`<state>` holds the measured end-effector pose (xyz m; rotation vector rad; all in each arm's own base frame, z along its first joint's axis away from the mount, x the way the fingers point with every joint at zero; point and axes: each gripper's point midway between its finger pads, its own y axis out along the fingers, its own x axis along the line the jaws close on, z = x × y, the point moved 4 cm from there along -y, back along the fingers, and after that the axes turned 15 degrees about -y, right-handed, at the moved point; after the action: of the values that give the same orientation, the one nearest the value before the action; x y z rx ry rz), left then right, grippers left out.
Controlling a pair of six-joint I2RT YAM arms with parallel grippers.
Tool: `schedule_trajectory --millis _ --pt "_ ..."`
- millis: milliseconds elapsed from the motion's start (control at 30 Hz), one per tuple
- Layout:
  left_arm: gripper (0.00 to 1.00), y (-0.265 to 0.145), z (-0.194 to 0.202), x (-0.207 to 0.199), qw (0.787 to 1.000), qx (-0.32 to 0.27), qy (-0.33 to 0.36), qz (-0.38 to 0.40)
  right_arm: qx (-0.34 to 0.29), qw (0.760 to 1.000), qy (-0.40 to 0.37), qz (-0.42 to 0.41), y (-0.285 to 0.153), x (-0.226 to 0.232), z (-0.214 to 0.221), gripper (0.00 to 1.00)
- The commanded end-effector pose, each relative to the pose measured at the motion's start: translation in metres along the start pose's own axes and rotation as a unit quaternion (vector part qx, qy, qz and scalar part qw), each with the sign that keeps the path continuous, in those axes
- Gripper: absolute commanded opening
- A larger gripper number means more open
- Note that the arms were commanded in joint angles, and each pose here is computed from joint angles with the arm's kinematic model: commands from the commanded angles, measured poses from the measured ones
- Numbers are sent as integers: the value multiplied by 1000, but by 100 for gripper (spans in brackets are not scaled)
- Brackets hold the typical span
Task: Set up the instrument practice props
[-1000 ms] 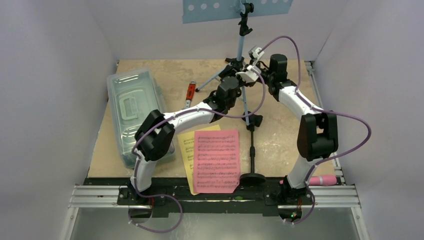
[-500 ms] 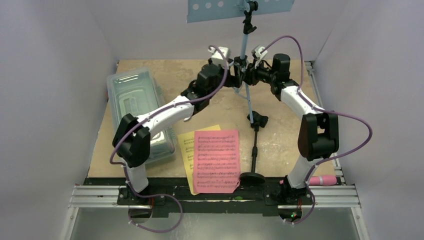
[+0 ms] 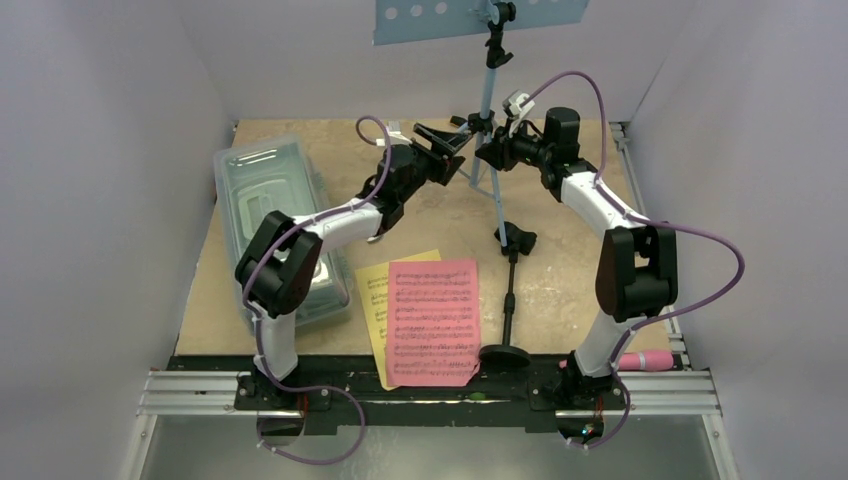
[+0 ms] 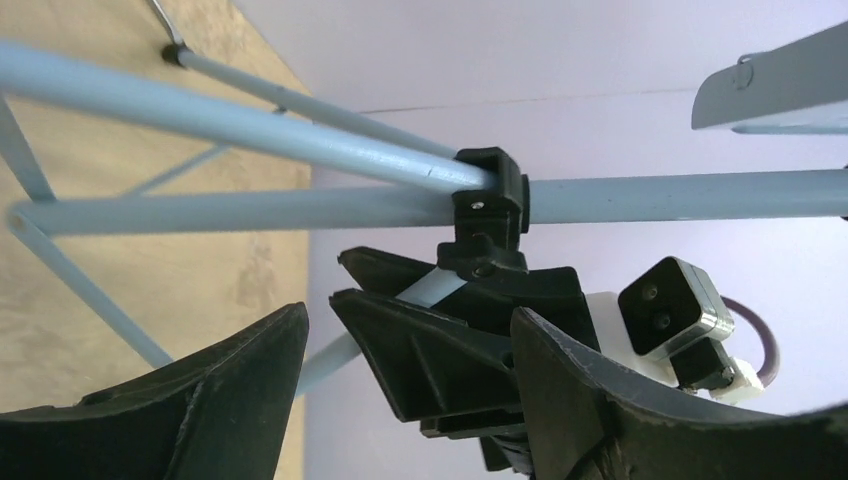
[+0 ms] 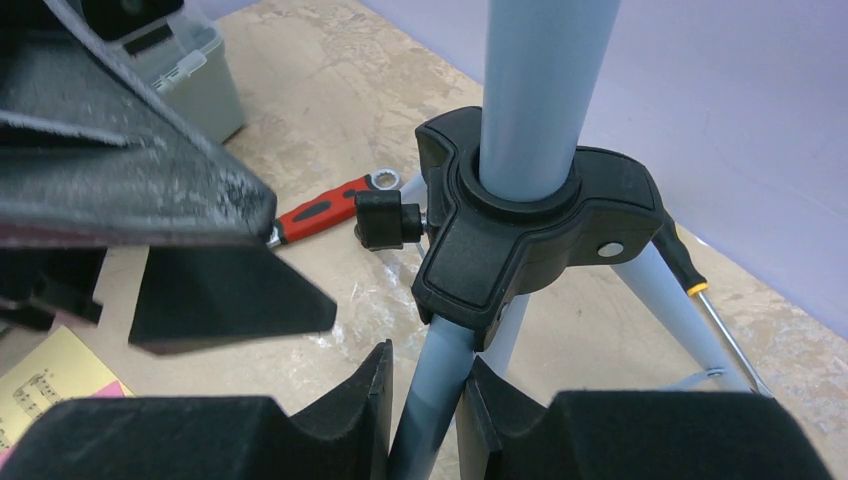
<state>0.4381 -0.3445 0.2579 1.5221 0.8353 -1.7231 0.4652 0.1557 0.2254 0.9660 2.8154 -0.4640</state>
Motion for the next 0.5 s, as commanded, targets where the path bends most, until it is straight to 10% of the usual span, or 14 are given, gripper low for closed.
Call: schedule_trajectory --millis 0,467 --pt "71 2 14 -36 989 -13 -133 66 61 998 -32 -8 7 8 47 0" --pt "50 27 8 -43 979 -73 -163 100 60 998 -31 -11 7 9 46 0"
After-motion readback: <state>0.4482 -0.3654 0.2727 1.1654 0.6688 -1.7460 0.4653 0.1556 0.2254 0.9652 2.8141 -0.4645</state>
